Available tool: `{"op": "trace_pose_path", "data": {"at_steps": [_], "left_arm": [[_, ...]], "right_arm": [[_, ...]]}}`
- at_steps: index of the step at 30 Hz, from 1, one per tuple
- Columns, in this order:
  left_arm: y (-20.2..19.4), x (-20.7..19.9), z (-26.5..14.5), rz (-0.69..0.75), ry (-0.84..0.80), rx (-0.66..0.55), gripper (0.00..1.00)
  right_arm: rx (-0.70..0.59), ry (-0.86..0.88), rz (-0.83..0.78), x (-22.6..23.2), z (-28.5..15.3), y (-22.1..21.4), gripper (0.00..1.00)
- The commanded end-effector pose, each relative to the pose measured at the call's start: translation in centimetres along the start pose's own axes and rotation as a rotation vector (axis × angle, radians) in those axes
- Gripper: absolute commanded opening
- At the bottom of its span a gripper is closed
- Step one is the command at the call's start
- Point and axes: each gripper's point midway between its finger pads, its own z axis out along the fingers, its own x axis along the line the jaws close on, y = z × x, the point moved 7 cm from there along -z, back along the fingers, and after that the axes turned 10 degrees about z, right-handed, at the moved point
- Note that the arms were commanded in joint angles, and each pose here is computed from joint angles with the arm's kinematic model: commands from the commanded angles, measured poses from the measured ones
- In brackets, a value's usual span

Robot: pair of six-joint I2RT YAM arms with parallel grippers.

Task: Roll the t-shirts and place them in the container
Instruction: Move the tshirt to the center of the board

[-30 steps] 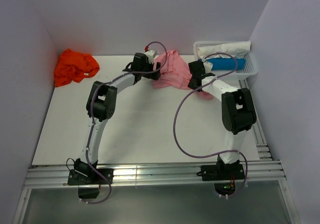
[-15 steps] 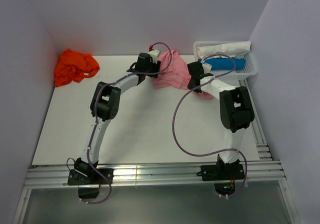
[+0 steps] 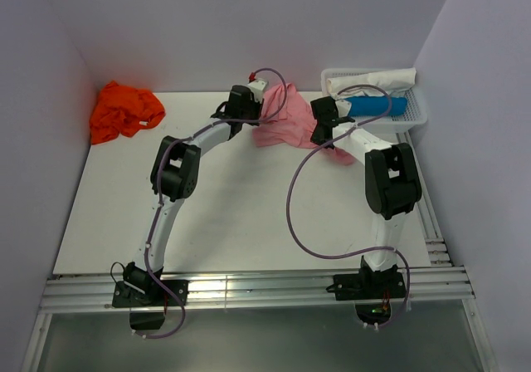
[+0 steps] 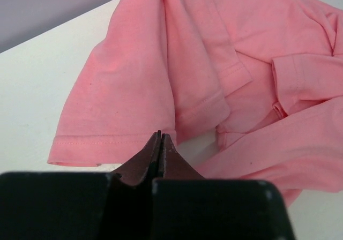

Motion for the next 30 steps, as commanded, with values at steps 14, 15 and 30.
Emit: {"op": "trace_pose_path", "data": {"at_steps": [14, 15, 30], "left_arm": [[2.5, 0.0, -0.1, 0.059, -0.004, -0.064, 0.57], [2.2, -0.1, 0.2, 0.059, -0.003, -0.059, 0.57], [1.7, -1.4, 1.6, 0.086, 0.0, -0.049, 0.24]], "right_arm": [[-0.04, -0.001, -0.003, 0.9, -1.1, 1.3, 0.35], [-0.039, -0.005, -0.008, 0.9, -1.1, 1.3, 0.36], [-0.021, -0.054, -0.045, 0.9, 0.5, 0.9, 0.47]]}}
